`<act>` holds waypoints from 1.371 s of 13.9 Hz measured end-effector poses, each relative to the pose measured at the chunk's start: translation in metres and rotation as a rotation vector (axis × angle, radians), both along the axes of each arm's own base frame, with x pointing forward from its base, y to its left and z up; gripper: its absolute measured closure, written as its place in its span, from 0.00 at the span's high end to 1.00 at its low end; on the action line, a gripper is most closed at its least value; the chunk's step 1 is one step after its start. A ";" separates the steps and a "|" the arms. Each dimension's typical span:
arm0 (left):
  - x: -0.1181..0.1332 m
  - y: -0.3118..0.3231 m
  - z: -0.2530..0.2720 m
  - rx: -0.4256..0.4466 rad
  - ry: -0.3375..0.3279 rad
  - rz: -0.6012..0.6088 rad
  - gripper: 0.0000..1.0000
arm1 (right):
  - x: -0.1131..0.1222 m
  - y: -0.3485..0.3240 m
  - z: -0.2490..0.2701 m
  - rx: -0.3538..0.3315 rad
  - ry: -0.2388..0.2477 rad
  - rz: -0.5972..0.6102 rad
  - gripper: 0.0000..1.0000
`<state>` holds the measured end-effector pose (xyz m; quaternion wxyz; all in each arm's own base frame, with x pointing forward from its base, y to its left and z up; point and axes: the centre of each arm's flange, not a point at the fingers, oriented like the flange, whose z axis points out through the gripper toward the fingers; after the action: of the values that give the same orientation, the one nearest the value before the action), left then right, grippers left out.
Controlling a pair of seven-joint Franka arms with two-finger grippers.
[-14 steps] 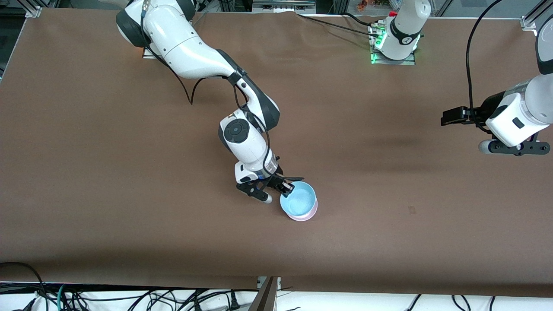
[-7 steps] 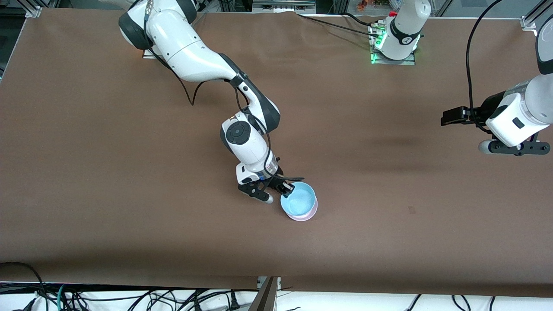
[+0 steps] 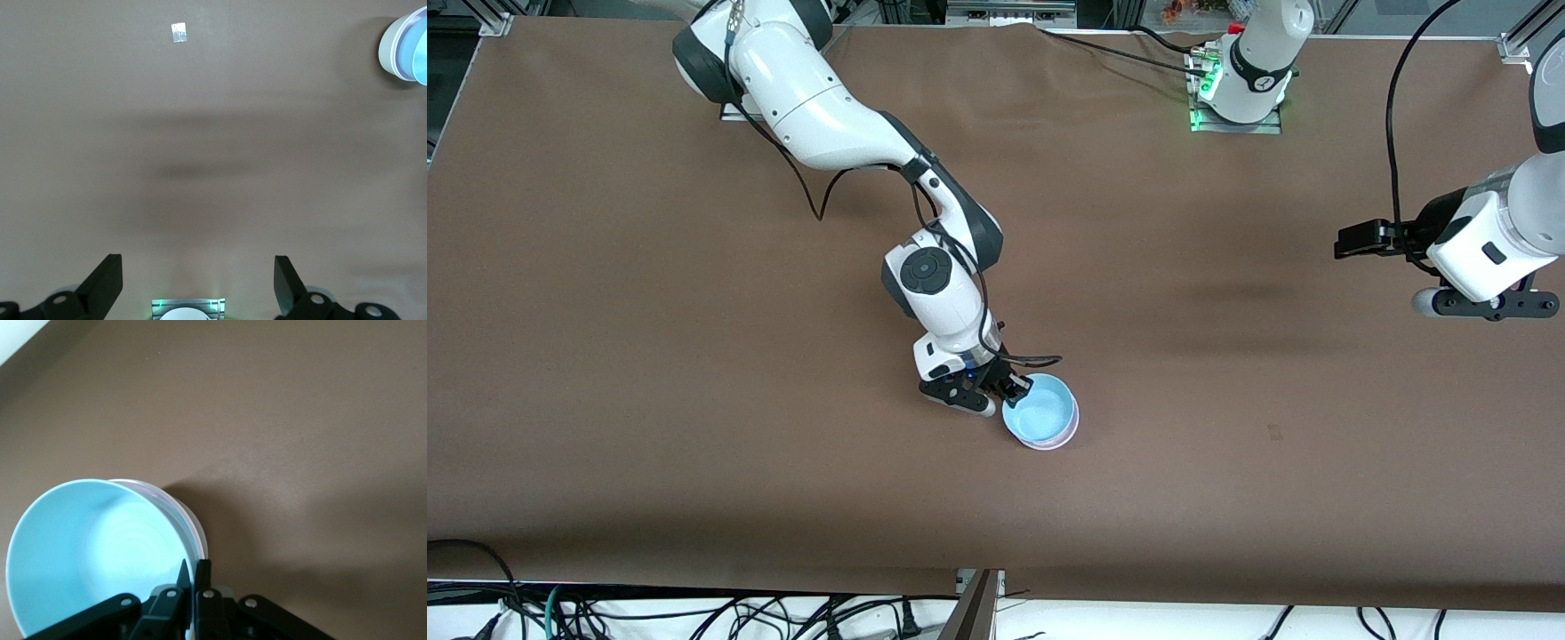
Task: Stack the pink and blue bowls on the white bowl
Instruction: 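Open the right gripper and release the blue bowl on the stack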
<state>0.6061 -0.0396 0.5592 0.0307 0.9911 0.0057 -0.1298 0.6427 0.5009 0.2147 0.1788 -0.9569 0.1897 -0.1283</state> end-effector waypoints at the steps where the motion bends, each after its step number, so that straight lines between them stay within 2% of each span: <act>1: 0.000 0.000 0.000 0.000 0.000 0.000 1.00 | 0.000 0.000 0.000 -0.011 0.002 0.007 0.04; 10: 0.000 0.000 0.000 0.000 0.000 0.000 1.00 | -0.004 0.004 0.000 -0.039 -0.014 0.067 0.04; 11: 0.000 0.000 0.000 0.000 0.000 0.000 1.00 | -0.004 0.005 0.000 -0.039 -0.014 0.069 0.09; 14: 0.000 0.000 0.000 0.000 0.000 0.000 1.00 | -0.006 0.008 0.000 -0.037 -0.014 0.074 0.40; 16: 0.000 0.000 0.000 0.000 0.000 0.000 1.00 | -0.006 0.008 0.000 -0.037 -0.015 0.076 0.57; 19: 0.000 0.000 0.000 0.000 0.000 0.000 1.00 | -0.004 0.008 0.005 -0.034 -0.022 0.077 0.60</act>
<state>0.6061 -0.0395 0.5592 0.0307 0.9911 0.0058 -0.1298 0.6387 0.5085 0.2196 0.1695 -0.9649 0.1487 -0.1349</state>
